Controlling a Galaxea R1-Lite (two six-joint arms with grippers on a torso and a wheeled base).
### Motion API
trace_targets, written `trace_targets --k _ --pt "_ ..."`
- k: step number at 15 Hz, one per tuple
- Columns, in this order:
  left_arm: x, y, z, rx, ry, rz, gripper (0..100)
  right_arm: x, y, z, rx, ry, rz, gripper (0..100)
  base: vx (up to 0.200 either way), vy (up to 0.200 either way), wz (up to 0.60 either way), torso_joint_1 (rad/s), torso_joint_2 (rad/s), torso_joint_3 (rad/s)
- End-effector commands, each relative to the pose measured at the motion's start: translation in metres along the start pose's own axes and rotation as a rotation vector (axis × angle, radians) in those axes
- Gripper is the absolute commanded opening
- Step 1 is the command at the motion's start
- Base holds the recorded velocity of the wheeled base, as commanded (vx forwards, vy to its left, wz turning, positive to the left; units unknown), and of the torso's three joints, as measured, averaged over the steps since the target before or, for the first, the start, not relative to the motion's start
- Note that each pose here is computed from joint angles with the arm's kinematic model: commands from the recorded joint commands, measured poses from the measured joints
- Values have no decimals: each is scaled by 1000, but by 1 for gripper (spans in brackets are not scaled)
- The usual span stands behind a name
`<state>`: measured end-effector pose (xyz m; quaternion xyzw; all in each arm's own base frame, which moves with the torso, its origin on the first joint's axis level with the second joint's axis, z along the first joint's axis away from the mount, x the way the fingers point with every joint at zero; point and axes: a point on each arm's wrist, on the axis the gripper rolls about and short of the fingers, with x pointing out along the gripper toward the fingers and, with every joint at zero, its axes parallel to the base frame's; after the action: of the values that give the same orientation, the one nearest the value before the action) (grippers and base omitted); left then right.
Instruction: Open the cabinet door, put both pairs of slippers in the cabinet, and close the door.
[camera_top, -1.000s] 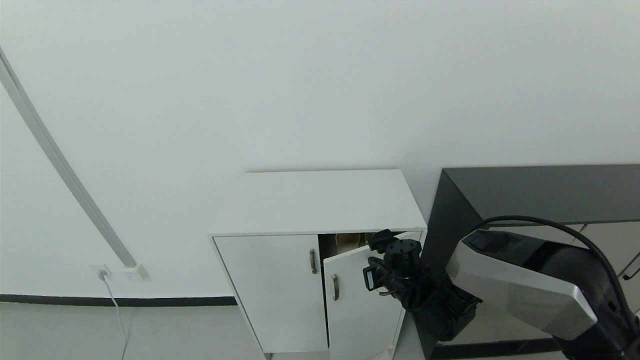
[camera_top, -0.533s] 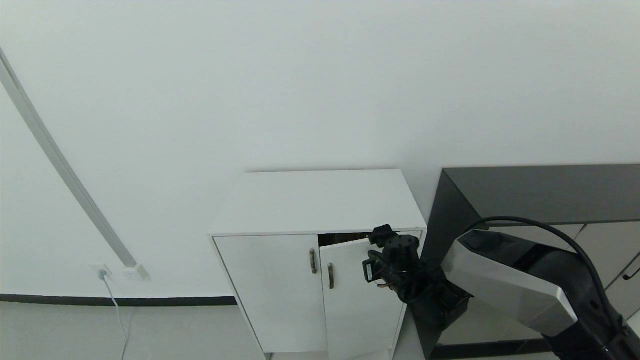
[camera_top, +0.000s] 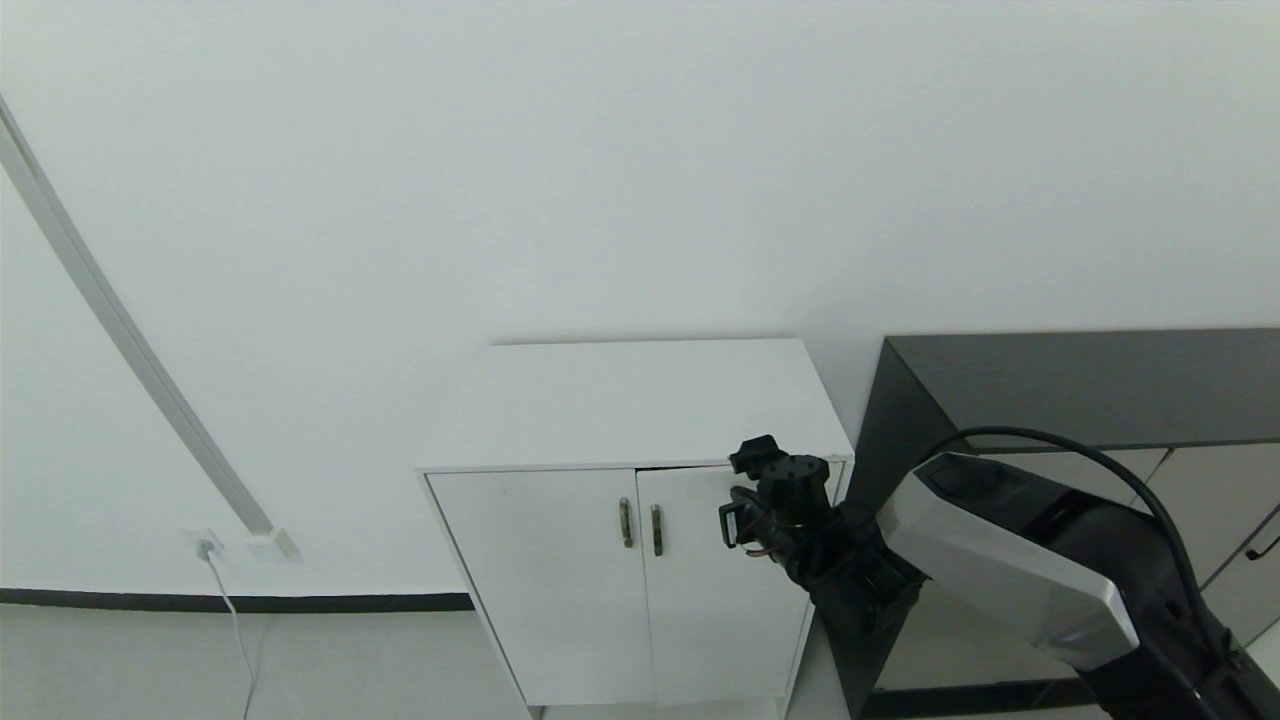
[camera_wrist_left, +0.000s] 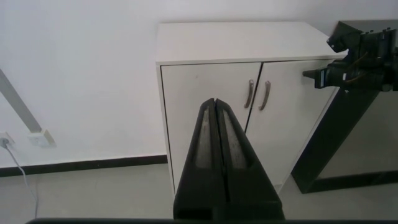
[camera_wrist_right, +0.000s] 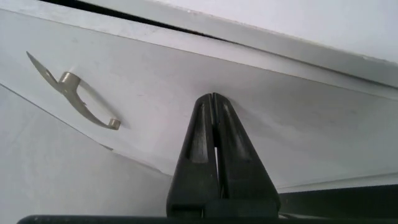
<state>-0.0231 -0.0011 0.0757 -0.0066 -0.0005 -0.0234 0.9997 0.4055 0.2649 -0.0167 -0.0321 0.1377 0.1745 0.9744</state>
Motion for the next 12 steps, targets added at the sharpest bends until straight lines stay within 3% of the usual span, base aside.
trace_targets --k 1,12 --pt "0 0 0 -1 1 1 0 1 1 0 0 -4 2 0 0 0 0 0 0 0" --pt "0 0 0 -1 1 -1 0 13 -6 -9 6 -5 -16 0 0 0 0 0 0 0"
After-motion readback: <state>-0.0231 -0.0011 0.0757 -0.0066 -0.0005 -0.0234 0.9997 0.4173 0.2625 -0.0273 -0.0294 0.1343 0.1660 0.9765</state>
